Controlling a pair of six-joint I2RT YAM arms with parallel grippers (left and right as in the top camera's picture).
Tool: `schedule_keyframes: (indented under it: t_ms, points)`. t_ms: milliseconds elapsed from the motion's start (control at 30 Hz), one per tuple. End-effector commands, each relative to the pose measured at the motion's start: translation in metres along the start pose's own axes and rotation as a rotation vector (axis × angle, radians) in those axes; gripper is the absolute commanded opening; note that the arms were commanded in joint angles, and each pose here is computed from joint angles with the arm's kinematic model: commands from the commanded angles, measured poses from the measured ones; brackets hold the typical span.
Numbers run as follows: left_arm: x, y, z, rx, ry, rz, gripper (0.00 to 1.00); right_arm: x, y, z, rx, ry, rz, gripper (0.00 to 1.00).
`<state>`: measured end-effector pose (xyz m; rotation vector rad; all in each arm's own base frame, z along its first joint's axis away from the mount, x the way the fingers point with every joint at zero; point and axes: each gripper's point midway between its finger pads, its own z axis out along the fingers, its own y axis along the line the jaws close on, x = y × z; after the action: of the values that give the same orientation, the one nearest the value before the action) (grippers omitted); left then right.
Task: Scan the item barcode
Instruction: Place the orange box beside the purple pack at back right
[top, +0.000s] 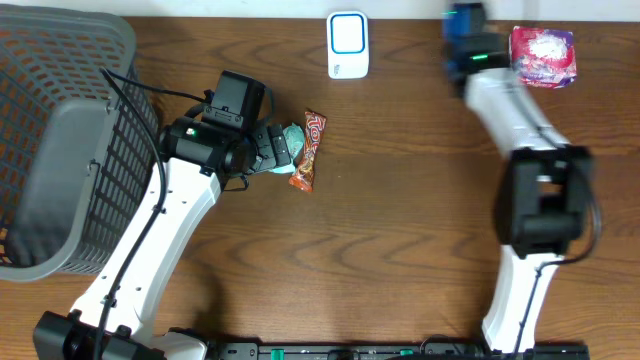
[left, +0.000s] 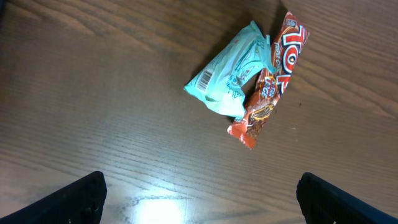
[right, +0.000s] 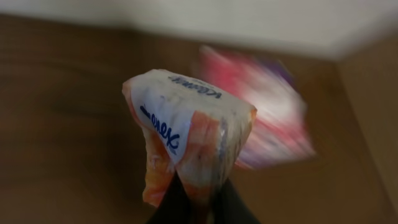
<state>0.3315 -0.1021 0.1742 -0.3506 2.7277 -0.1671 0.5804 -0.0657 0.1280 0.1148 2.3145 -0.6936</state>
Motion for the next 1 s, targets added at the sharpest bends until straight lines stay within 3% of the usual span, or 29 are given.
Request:
schedule_keyframes:
  t_ms: [0,167,467,533,600,633,667,800,967]
  points:
    - [0.000,0.003,0.002,-0.014,0.002,-0.015,0.98,0.036,-0.084,0.017,0.067,0.143,0.223,0.01]
    - [0.000,0.003,0.002,-0.014,0.002,-0.015,0.98,0.085,-0.123,0.044,-0.054,0.297,0.546,0.01]
    - [0.000,0.003,0.002,-0.014,0.002,-0.015,0.98,0.098,-0.115,0.058,-0.166,0.378,1.049,0.02]
    - [0.000,0.003,0.002,-0.014,0.002,-0.015,0.98,0.096,-0.095,0.063,-0.236,0.410,1.142,0.16]
    - [0.000,0.003,0.002,-0.014,0.002,-0.015,0.98,0.088,-0.082,0.064,-0.320,0.412,1.159,0.37]
    - [0.000,0.003,0.002,-0.014,0.002,-0.015,0.98,0.087,-0.080,0.063,-0.328,0.414,1.158,0.74]
    - [0.000,0.003,0.002,-0.014,0.002,-0.015,0.98,0.085,-0.079,0.061,-0.342,0.411,1.148,0.84]
    - [0.000,0.003,0.002,-0.014,0.002,-0.015,0.98,0.070,-0.075,0.045,-0.436,0.388,1.078,0.90]
    - [0.000,0.003,0.002,-0.014,0.002,-0.015,0.98,0.018,-0.037,-0.016,-0.745,0.285,0.861,0.91]
